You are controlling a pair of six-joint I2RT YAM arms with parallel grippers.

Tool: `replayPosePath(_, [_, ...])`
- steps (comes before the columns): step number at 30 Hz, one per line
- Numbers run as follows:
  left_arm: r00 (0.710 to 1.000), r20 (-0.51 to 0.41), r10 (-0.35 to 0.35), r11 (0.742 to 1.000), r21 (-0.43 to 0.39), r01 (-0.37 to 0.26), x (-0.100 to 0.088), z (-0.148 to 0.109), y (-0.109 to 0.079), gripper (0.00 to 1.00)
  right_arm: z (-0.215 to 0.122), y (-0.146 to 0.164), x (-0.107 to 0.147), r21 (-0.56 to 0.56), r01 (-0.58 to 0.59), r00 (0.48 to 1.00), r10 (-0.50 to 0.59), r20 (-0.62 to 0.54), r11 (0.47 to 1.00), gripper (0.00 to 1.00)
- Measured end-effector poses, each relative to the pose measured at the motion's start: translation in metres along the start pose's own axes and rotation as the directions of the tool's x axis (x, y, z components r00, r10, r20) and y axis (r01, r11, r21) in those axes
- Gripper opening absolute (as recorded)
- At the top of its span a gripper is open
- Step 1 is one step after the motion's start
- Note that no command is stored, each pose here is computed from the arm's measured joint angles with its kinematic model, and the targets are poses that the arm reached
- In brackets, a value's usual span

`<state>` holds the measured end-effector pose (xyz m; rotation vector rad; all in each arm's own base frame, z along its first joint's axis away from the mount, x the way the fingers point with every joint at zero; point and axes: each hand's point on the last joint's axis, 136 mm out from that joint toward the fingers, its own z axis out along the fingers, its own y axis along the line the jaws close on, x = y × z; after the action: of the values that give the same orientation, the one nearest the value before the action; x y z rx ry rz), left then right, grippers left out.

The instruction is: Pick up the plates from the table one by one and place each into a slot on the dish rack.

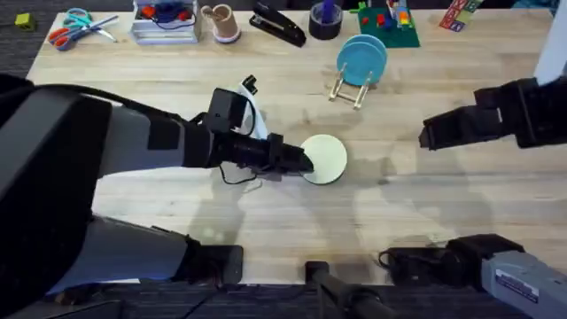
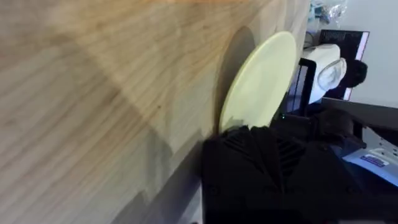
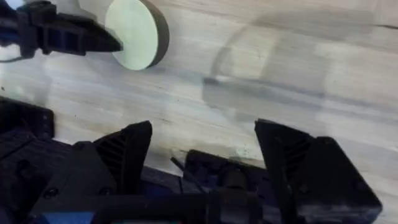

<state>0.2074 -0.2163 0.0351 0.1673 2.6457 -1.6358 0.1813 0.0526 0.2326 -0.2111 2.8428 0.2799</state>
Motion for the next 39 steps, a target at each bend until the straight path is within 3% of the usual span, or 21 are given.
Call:
replayPosePath(7, [1.0,0.002,-0.008,1.0,-0.004,0.008,0.0,0.0,0.001,0.042,0.008,0.009,-0.012,-0.06,0.01,0.999,-0.007,0.042,0.998,0.993])
replayPosePath(16, [1.0,0.005,-0.021,1.0,-0.007,0.021,-0.001,0.0,0.001,0.042,0.044,0.024,-0.002,-0.191,-0.009,1.0,0.007,-0.014,0.982,0.993])
replayPosePath(39, [0.999,0.009,-0.046,0.999,-0.017,0.046,-0.003,0.001,0.002,0.041,0.106,0.05,0.003,-0.42,-0.01,1.0,0.013,0.004,0.908,0.993])
